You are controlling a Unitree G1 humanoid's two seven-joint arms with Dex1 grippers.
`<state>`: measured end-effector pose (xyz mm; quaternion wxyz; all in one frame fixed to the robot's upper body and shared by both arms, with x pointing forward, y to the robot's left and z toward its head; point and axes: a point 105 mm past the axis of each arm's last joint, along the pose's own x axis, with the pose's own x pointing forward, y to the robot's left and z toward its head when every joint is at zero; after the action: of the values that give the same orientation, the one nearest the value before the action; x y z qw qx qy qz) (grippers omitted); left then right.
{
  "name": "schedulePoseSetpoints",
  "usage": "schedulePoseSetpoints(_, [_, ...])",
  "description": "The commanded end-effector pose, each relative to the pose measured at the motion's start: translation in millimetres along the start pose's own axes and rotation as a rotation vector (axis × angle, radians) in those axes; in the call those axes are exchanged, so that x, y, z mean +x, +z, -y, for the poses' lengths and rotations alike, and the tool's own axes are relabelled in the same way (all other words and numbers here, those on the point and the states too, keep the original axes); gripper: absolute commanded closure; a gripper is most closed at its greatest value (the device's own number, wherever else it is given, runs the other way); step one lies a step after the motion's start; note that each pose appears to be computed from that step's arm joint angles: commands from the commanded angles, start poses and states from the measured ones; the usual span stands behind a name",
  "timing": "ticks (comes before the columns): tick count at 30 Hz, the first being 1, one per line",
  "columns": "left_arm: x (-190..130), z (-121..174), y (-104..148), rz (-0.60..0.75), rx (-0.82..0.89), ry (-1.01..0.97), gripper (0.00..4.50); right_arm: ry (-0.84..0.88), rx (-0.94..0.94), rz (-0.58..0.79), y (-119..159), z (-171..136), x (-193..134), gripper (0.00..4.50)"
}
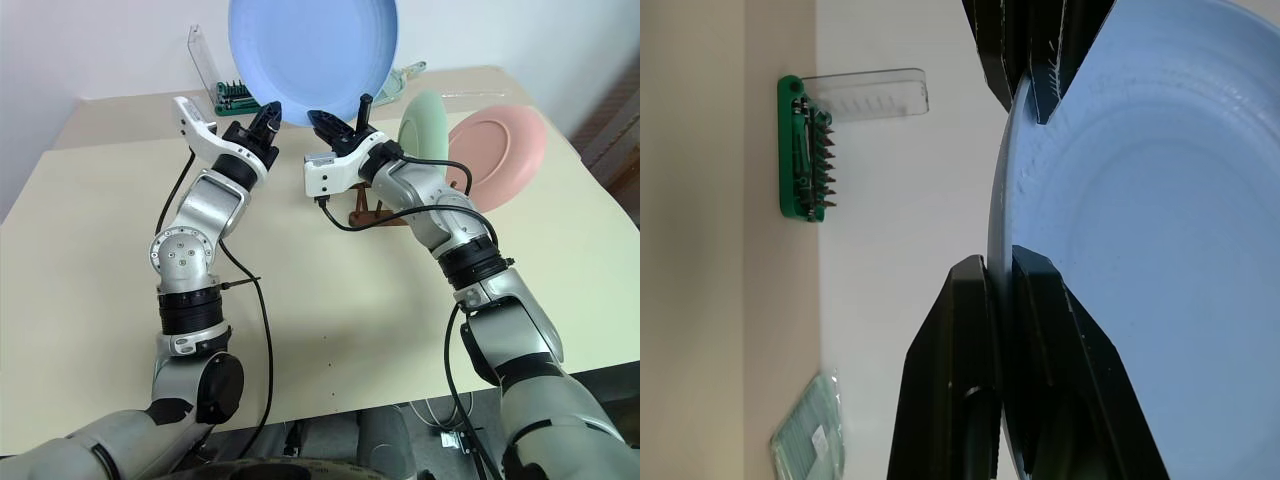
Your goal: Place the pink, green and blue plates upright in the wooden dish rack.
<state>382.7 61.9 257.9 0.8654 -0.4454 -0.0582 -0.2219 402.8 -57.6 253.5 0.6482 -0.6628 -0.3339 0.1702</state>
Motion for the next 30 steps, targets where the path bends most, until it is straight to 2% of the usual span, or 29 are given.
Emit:
schedulePoseSetpoints(1, [2, 26, -18, -0.039, 0.082, -0.105, 4.5, -0.084, 0.012, 0.0, -1, 27, 3, 4.46])
schedulePoseSetpoints(4, [0, 34, -15, -0.036, 0.019, -0.185, 3.56, -0.086, 0.008, -0.004, -2, 29, 2, 4.5])
schedulePoseSetpoints(9, [-5, 34, 2, -0.018, 0.037, -0.244, 1.06, -0.124, -0.027, -0.048, -15, 44, 0, 4.5])
schedulePoseSetpoints(11, [-9, 25, 12, 0.003, 0.058, -0.229, 0.07, -0.15, -0.035, -0.061, -19, 49, -3, 4.5])
schedulePoseSetpoints(17, [-26, 19, 37, 0.037, 0.014, -0.287, 0.03, -0.241, -0.057, -0.125, -31, 71, -8, 4.5])
schedulePoseSetpoints(19, [-34, 20, 41, 0.007, 0.064, -0.322, 0.03, -0.303, -0.061, -0.18, -43, 86, -13, 4.5])
schedulePoseSetpoints(20, [-41, 21, 44, -0.022, 0.104, -0.367, 0.03, -0.339, -0.043, -0.165, -41, 94, -15, 4.5])
schedulePoseSetpoints(24, [-59, 14, 61, -0.104, 0.224, -0.432, 0.03, -0.476, 0.429, -0.007, -26, 125, -17, 4.5])
schedulePoseSetpoints(25, [-64, 10, 60, -0.15, 0.352, -0.434, 0.03, -0.493, 0.648, 0.076, -20, 139, -17, 4.5])
schedulePoseSetpoints(26, [-67, 6, 59, -0.189, 0.441, -0.437, 0.03, -0.488, 0.797, 0.158, -13, 147, -16, 4.5])
schedulePoseSetpoints(27, [-73, 2, 58, -0.23, 0.503, -0.447, 0.03, -0.504, 0.871, 0.247, -6, 165, -20, 4.5])
schedulePoseSetpoints(28, [-78, -1, 59, -0.252, 0.577, -0.468, 0.03, -0.472, 1.044, 0.36, 3, 178, -21, 4.5])
schedulePoseSetpoints(30, [-85, -3, 67, -0.278, 0.58, -0.511, 0.03, -0.466, 1.242, 0.501, 7, 205, -30, 4.5])
